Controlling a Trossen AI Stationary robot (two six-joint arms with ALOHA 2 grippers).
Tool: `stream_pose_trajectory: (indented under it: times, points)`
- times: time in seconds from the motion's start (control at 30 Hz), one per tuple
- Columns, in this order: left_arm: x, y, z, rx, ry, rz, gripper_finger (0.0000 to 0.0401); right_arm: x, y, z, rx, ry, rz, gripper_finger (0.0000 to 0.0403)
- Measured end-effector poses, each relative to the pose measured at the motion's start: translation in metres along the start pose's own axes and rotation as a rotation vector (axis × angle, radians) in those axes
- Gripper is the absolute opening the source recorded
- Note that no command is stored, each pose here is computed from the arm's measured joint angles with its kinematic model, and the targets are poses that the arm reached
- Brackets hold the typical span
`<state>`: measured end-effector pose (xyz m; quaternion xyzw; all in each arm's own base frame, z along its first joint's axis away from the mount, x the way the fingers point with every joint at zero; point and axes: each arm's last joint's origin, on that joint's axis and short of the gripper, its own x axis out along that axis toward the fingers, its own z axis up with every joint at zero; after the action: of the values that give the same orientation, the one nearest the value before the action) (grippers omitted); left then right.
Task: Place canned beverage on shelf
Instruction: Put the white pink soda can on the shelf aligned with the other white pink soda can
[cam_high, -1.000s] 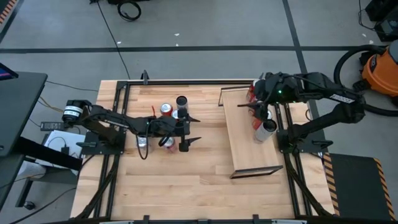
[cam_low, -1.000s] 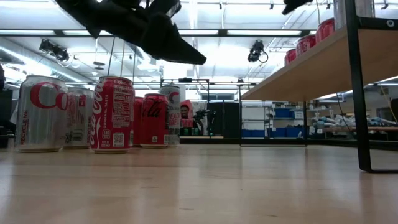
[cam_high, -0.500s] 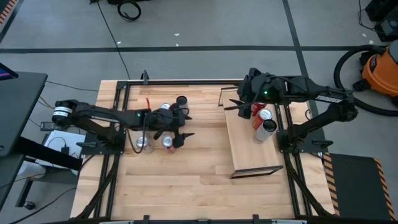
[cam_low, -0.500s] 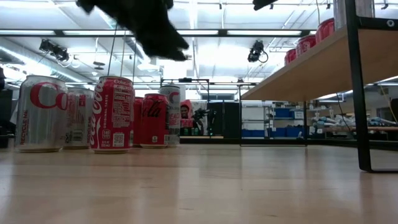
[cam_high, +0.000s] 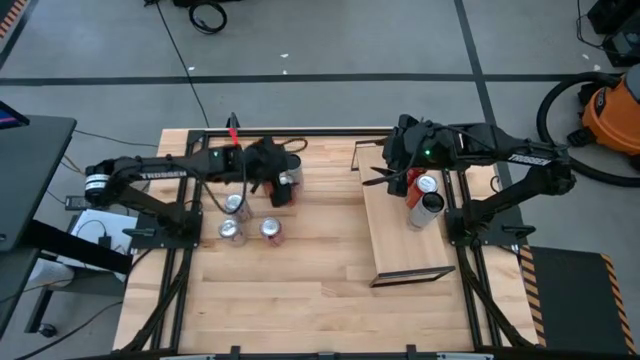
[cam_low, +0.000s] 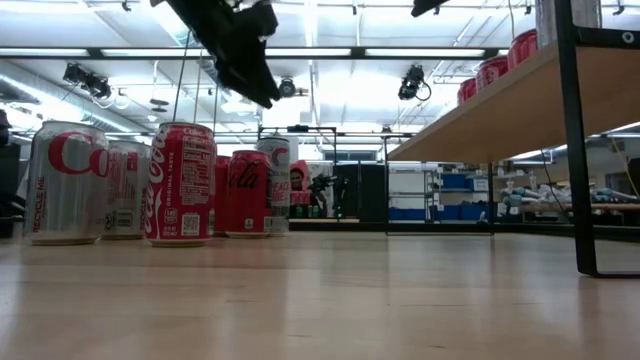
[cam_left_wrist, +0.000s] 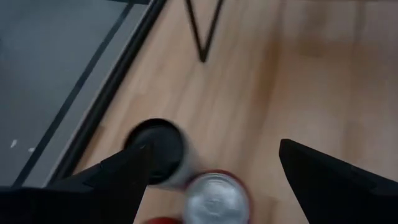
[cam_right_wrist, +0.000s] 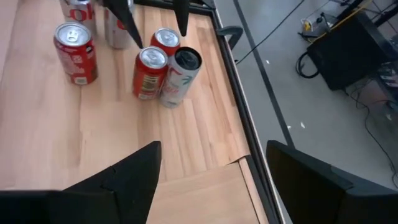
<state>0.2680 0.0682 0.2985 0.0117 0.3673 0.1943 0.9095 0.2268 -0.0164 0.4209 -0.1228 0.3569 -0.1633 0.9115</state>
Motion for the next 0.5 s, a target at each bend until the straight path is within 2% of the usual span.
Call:
stream_pose_trajectory:
  times: [0.1,0.3,0.5]
  points:
    - [0.005,0.019,0.000,-0.010,-0.001,0.015,0.0357,-0.001,-0.001,0.000,-0.001,0.002,-0.019,0.0299]
    - [0.012,0.055,0.002,-0.091,-0.068,-0.045,0.0357,-0.001,-0.001,0.000,-0.031,0.002,-0.017,0.0299]
    - [0.036,0.074,-0.002,-0.116,-0.069,-0.076,0.0357,0.003,0.001,-0.003,-0.039,0.016,-0.013,0.0299]
